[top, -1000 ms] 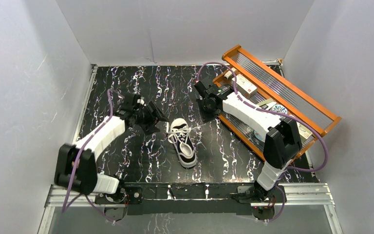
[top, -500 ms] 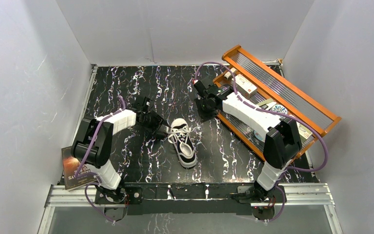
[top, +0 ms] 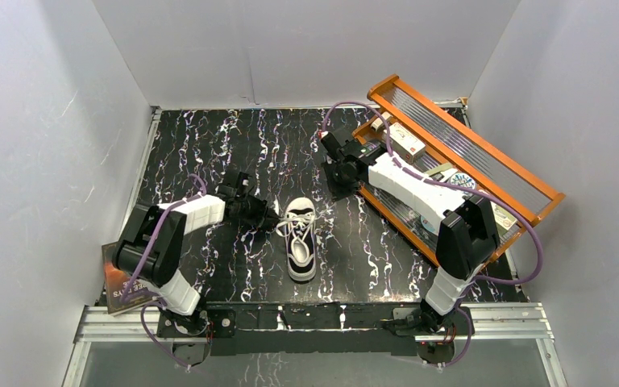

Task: Tie the shoes

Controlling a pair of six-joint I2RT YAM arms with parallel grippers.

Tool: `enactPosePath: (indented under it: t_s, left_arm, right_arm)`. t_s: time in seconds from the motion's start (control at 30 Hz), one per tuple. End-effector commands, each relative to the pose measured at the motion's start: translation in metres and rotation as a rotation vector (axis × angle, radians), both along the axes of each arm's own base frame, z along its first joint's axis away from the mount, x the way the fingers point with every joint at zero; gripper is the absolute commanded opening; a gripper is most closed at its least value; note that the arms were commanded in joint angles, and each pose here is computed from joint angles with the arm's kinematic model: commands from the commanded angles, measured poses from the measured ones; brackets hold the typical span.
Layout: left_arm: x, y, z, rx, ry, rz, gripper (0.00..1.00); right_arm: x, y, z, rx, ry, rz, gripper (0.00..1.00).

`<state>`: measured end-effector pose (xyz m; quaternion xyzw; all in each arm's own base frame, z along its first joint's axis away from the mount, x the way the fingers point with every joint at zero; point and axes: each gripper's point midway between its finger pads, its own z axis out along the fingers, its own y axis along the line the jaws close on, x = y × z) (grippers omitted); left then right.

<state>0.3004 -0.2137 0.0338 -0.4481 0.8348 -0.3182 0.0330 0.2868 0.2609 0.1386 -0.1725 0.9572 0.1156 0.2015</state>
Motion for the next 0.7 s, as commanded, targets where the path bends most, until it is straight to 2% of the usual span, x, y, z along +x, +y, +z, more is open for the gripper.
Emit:
enactPosePath:
  t_s: [0.0,0.17,0.27,0.33,0.43,0.57,0.67]
  left_arm:
    - [-0.013,0.020,0.020,0.122,-0.030,-0.002,0.00]
    - [-0.019,0.035,0.057,0.225,-0.112,-0.088,0.00]
    - [-0.024,0.051,0.086,0.307,-0.191,-0.105,0.00]
    - [-0.035,0.064,0.099,0.358,-0.198,-0.106,0.00]
    - [-0.053,0.081,0.109,0.417,-0.171,-0.082,0.00]
    - [-0.073,0.106,0.105,0.505,-0.135,-0.037,0.00]
    - [-0.080,0.116,0.102,0.543,-0.140,-0.032,0.00]
  right_arm:
    - [0.005,-0.016,0.031,0.014,-0.057,-0.098,0.00]
    - [0.008,-0.054,0.047,-0.068,-0.120,-0.242,0.00]
    - [0.006,-0.095,0.055,-0.174,-0.185,-0.438,0.00]
    - [0.007,-0.115,0.060,-0.208,-0.229,-0.496,0.00]
    - [0.005,-0.140,0.064,-0.271,-0.266,-0.555,0.00]
    - [-0.006,-0.187,0.058,-0.442,-0.285,-0.671,0.00]
    - [-0.010,-0.204,0.051,-0.485,-0.310,-0.683,0.00]
